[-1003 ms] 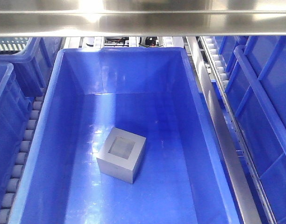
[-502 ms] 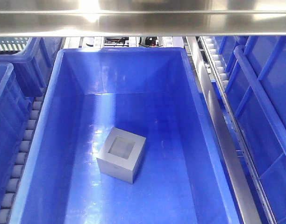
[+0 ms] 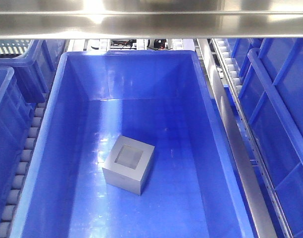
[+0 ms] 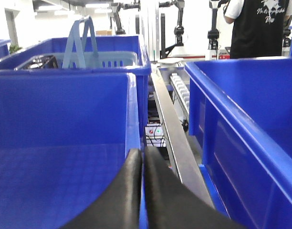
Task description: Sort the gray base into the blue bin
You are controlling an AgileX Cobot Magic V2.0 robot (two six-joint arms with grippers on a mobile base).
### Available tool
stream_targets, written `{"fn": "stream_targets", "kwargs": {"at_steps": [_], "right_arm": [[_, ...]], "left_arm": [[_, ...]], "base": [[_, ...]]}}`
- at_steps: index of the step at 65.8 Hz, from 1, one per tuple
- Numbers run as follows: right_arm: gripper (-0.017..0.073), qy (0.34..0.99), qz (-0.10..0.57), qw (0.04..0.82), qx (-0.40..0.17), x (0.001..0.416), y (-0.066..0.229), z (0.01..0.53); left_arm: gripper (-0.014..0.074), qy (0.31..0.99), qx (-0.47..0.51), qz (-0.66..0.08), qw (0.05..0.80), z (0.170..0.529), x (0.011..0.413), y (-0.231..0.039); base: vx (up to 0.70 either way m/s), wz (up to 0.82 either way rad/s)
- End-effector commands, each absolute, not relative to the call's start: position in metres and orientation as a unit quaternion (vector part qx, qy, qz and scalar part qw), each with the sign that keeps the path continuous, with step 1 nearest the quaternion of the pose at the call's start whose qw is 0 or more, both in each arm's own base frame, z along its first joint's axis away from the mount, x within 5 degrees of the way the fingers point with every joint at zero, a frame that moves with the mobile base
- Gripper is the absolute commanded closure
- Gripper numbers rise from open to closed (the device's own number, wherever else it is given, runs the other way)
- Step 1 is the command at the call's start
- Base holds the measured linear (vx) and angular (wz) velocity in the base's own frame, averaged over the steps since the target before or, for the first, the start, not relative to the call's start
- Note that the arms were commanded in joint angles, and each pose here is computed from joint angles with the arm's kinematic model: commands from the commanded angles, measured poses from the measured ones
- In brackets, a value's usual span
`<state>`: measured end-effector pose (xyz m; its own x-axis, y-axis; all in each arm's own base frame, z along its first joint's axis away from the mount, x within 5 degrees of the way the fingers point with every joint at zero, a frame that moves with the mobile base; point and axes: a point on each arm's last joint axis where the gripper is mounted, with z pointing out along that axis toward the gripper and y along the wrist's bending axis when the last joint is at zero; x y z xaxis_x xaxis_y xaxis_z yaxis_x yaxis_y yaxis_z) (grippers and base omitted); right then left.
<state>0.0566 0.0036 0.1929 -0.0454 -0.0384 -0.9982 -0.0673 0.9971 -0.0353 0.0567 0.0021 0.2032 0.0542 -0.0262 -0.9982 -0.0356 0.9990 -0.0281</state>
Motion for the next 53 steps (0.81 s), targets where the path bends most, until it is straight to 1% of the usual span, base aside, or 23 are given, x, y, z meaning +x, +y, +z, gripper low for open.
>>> {"fn": "stream_targets", "kwargs": {"at_steps": [1,16,53], "right_arm": [[0.0568,0.696,0.004,0.717,-0.040,0.0564,0.0034,0.1960],[0.0568,0.696,0.004,0.717,-0.040,0.0564,0.0034,0.1960],[0.0568,0.696,0.004,0.717,-0.040,0.0564,0.0034,0.1960]], "left_arm": [[0.0599,0.668,-0.028,-0.004,0.744,0.2000,0.0560,0.0021],[0.0599,0.666,-0.051,-0.029,0.743,0.2000,0.0560,0.0021],[0.0599,0.667,-0.051,-0.029,0.743,0.2004,0.0562,0.0021]], "base": [[0.00,0.00],[0.00,0.00],[0.00,0.00]]}}
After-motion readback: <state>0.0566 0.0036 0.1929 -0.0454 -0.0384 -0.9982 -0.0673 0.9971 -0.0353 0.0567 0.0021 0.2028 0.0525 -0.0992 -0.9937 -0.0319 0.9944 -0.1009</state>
